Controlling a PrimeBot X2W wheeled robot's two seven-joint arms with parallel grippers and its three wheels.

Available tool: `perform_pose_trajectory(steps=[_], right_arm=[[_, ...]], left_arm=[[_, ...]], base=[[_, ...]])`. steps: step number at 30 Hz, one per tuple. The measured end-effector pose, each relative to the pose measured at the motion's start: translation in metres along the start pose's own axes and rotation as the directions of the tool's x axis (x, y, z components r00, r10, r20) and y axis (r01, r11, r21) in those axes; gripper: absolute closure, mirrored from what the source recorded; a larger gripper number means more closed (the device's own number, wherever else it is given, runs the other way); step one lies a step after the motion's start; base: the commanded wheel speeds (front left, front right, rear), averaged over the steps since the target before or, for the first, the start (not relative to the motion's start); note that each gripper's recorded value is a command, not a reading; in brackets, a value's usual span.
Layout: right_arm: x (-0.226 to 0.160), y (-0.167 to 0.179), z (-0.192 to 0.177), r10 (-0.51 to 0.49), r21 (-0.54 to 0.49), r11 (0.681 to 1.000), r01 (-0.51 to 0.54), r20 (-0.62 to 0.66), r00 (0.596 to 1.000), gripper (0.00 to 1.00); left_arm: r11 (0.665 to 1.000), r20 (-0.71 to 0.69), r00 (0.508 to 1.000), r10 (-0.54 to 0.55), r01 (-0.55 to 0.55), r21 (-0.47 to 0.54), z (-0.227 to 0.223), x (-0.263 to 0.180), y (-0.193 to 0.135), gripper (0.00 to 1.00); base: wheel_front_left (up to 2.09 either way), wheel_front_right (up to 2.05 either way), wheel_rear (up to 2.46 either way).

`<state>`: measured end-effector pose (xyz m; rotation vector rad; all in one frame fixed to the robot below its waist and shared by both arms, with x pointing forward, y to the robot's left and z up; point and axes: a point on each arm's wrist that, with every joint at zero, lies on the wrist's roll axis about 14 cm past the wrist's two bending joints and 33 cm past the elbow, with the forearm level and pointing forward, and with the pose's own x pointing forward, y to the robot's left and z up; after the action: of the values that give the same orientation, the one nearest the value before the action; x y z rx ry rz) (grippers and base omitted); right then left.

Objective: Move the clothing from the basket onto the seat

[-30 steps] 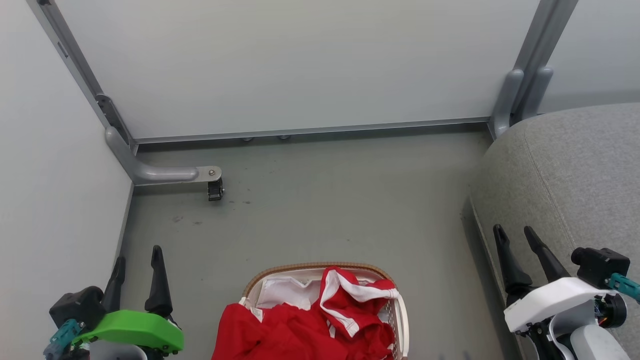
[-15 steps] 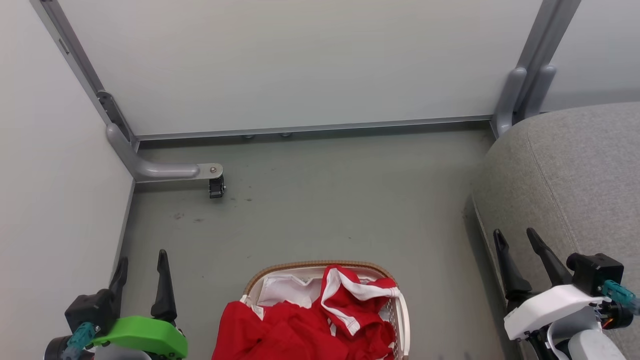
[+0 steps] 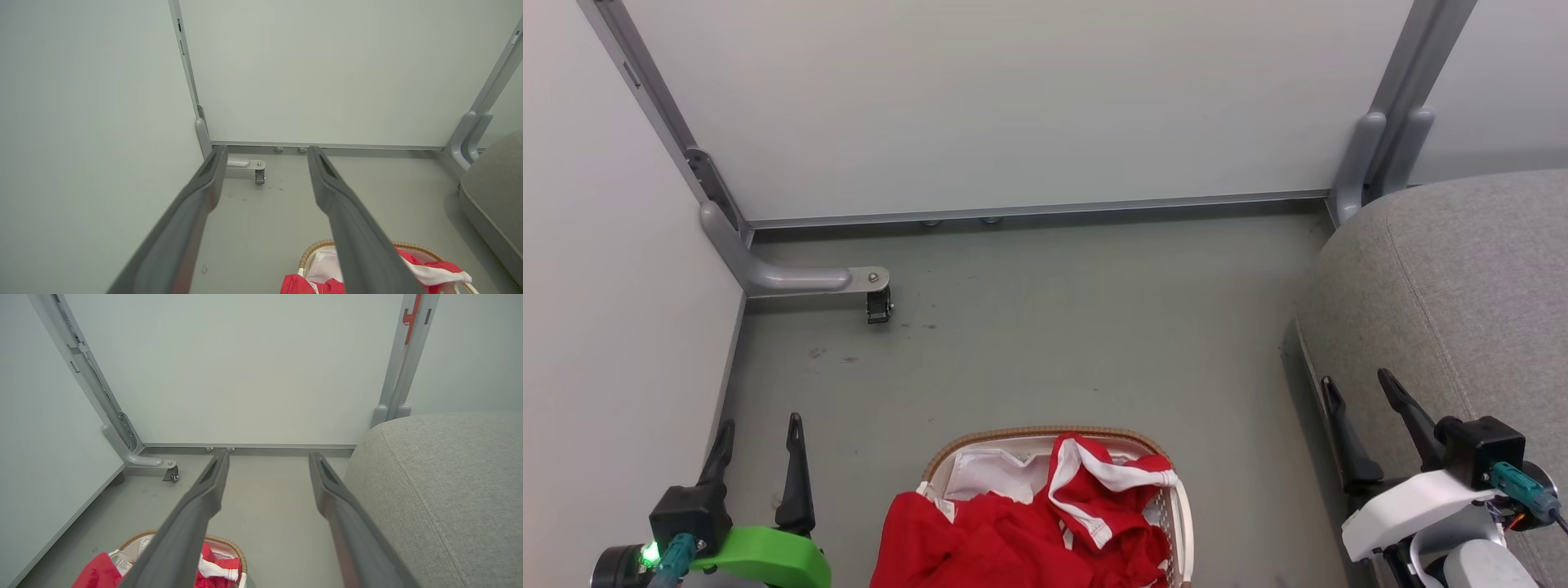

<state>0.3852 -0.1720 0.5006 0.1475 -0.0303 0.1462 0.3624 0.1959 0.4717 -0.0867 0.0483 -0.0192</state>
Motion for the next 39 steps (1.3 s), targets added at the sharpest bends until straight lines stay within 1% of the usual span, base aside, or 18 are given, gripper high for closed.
perform_pose_trajectory(steps=[9,13,19,24,28,32,39], right_arm=[[-0.002,-0.001,-0.002,0.004,-0.053,0.999,-0.004,-0.002,1.0,0.0],[-0.001,0.0,-0.005,0.01,-0.079,0.997,-0.011,-0.008,1.0,0.0],[0.002,0.002,-0.014,0.025,-0.109,0.994,-0.028,-0.028,0.999,0.0],[0.018,0.002,-0.011,0.032,-0.11,0.993,-0.033,-0.015,0.999,0.0],[0.023,-0.001,-0.02,0.024,-0.104,0.994,-0.027,-0.036,0.999,0.0],[0.033,-0.006,-0.017,0.007,-0.096,0.995,-0.009,-0.019,1.0,0.0],[0.049,-0.009,-0.019,0.001,-0.09,0.996,-0.002,-0.007,1.0,0.0]], left_arm=[[0.998,0.0,1.0,-0.024,0.024,0.059,-0.003,0.0,-0.006,0.0],[0.995,-0.031,0.998,-0.055,0.057,0.081,-0.013,0.001,-0.015,0.0],[0.993,-0.138,0.986,-0.089,0.099,0.065,-0.049,0.0,-0.027,0.0],[0.986,-0.175,0.974,-0.146,0.157,0.052,-0.061,0.018,-0.045,0.0],[0.979,-0.227,0.956,-0.184,0.199,0.041,-0.079,0.024,-0.057,0.0],[0.972,-0.289,0.931,-0.222,0.233,0.005,-0.101,0.03,-0.069,0.0],[0.942,-0.331,0.888,-0.318,0.337,-0.002,-0.121,0.056,-0.092,0.0]], base=[[0.0,0.0,0.0],[0.0,0.0,0.0],[0.0,0.0,0.0],[0.0,0.0,0.0],[0.0,0.0,0.0],[0.0,0.0,0.0],[0.0,0.0,0.0]])
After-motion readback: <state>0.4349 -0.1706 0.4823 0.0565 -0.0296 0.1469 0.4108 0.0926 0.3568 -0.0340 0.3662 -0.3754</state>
